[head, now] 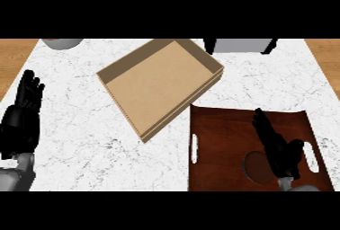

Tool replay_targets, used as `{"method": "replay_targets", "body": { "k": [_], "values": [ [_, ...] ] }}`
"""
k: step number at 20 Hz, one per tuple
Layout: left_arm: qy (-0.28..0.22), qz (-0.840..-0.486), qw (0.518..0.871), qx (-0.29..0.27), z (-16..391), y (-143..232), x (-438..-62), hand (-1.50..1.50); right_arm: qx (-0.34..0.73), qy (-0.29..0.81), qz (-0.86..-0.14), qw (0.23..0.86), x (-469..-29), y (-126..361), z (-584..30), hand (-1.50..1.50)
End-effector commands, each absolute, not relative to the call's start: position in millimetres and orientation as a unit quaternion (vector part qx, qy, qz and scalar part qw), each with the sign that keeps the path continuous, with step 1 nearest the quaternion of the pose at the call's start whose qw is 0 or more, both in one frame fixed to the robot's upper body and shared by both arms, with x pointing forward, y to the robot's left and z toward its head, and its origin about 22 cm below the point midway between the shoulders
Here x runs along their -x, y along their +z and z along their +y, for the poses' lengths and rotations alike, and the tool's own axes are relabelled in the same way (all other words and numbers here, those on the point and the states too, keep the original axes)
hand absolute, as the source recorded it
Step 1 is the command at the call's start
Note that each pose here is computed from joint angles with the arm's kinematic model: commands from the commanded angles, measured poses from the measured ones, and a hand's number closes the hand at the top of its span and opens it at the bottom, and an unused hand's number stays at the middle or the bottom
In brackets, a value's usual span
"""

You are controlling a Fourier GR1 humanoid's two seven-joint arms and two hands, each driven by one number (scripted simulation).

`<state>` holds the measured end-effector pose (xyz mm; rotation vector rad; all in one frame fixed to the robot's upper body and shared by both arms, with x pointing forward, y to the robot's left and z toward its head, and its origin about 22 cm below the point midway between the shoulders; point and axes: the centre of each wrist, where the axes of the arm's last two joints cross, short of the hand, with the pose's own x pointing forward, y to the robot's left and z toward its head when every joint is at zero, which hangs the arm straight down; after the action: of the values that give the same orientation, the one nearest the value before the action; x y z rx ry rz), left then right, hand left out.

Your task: Pick the cupcake from the tray and place it in the cardboard box

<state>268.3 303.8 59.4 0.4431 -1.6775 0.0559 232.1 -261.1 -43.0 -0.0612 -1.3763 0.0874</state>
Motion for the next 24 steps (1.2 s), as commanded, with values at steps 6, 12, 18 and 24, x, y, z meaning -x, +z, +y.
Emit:
{"method": "replay_targets", "body": {
  "k": [6, 12, 18, 24],
  "values": [
    [-0.098, -0.658, 0.71, -0.232, 328, 19, -239, 0.0, 0.145, 0.037, -0.861, 0.485, -214, 3, -353, -1.5],
    [-0.122, -0.647, 0.728, -0.191, 310, 1, -231, 0.0, 0.282, -0.07, -0.873, 0.391, -151, -42, -395, -1.5],
    [-0.153, -0.652, 0.721, -0.178, 301, -2, -237, 0.0, 0.34, 0.126, -0.848, 0.386, -47, -75, -413, -1.5],
    [-0.165, -0.662, 0.714, -0.16, 286, 8, -255, 0.0, 0.37, 0.189, -0.8, 0.432, 14, -45, -398, -1.5]
  ]
}}
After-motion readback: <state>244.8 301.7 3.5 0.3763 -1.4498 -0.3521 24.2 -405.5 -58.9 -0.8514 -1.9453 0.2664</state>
